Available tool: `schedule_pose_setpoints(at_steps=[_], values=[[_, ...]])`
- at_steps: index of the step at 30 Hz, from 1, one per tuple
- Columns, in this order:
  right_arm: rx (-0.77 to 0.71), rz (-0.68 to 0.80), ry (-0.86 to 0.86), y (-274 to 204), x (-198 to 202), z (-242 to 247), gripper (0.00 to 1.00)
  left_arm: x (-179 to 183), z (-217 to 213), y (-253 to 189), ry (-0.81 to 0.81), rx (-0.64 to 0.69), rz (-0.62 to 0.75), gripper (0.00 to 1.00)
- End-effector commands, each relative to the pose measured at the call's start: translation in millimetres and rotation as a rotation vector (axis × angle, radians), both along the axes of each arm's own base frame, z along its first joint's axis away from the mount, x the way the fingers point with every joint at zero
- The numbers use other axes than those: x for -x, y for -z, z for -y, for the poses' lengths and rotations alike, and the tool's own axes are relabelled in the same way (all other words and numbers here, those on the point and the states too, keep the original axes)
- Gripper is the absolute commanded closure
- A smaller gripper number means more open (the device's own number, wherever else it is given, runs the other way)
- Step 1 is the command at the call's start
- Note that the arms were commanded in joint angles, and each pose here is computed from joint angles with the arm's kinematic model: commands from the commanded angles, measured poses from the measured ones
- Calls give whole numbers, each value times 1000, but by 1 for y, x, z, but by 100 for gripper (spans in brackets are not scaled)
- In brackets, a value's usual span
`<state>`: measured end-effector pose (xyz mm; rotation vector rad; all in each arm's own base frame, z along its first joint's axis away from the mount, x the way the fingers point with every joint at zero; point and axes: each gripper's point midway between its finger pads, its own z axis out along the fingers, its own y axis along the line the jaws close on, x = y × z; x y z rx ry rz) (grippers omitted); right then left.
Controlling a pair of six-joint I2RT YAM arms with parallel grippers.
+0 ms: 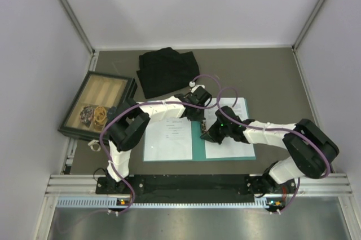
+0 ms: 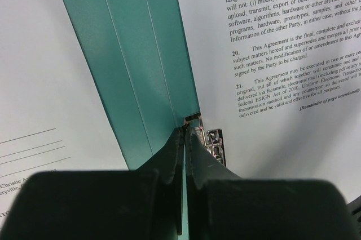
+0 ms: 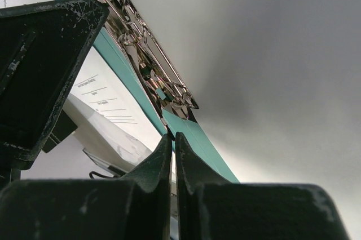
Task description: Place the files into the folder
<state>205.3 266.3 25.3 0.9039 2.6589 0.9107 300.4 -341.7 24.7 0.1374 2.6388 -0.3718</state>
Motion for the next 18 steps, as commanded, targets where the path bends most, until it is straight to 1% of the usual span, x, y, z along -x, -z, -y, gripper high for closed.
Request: schedule_pose_setpoints(at_steps=[1,11,18], values=[[222,-115,13,49,25,48,100,20,-43,45,22,-186,-82,100],[245,-140,15,59,31,59,100,23,-47,51,9,-199,-92,100],[278,-140,12,64,27,61,100,26,-49,52,-9,-199,-107,100]])
